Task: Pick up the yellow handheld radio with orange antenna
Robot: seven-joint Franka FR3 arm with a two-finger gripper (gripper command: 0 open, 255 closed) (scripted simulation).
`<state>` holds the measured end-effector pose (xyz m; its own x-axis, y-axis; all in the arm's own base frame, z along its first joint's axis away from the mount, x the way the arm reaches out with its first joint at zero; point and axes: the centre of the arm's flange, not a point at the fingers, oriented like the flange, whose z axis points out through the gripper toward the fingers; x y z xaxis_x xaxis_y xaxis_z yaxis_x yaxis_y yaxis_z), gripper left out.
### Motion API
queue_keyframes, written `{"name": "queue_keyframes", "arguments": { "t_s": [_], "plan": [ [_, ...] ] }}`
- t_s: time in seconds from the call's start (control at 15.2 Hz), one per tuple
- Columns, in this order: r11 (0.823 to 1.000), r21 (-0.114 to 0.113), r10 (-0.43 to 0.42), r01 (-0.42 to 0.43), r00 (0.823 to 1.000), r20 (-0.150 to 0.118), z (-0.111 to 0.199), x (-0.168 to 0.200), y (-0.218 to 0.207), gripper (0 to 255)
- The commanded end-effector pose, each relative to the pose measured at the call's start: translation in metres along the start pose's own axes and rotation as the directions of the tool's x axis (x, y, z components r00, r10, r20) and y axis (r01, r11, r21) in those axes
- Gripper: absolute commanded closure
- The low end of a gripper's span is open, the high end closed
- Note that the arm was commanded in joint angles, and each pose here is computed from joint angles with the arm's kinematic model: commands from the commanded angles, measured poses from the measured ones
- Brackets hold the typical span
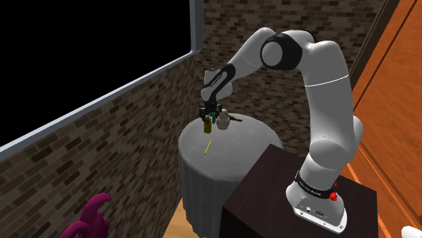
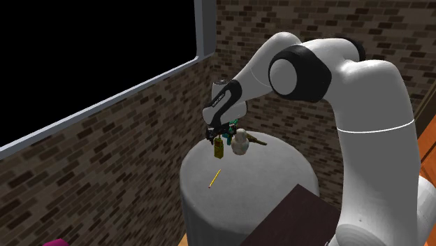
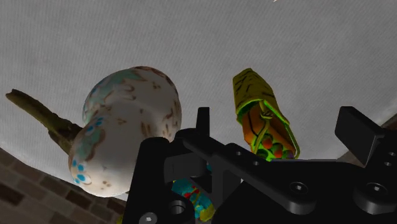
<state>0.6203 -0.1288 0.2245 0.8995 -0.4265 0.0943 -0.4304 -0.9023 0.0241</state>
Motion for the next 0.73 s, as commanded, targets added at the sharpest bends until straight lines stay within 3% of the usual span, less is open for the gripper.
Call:
{"name": "queue_keyframes", "arguments": {
  "t_s": [0.0,0.26,0.33,0.66],
  "plan": [
    [1.0,0.0,0.0,0.0,1.0,-0.001,0.011,-0.002,0.0,0],
    [1.0,0.0,0.0,0.0,1.0,-0.001,0.024,-0.004,0.0,0],
    [1.0,0.0,0.0,0.0,1.0,0.0,0.024,-0.004,0.0,255],
    [1.0,0.0,0.0,0.0,1.0,0.0,0.024,-0.004,0.0,255]
  ]
}}
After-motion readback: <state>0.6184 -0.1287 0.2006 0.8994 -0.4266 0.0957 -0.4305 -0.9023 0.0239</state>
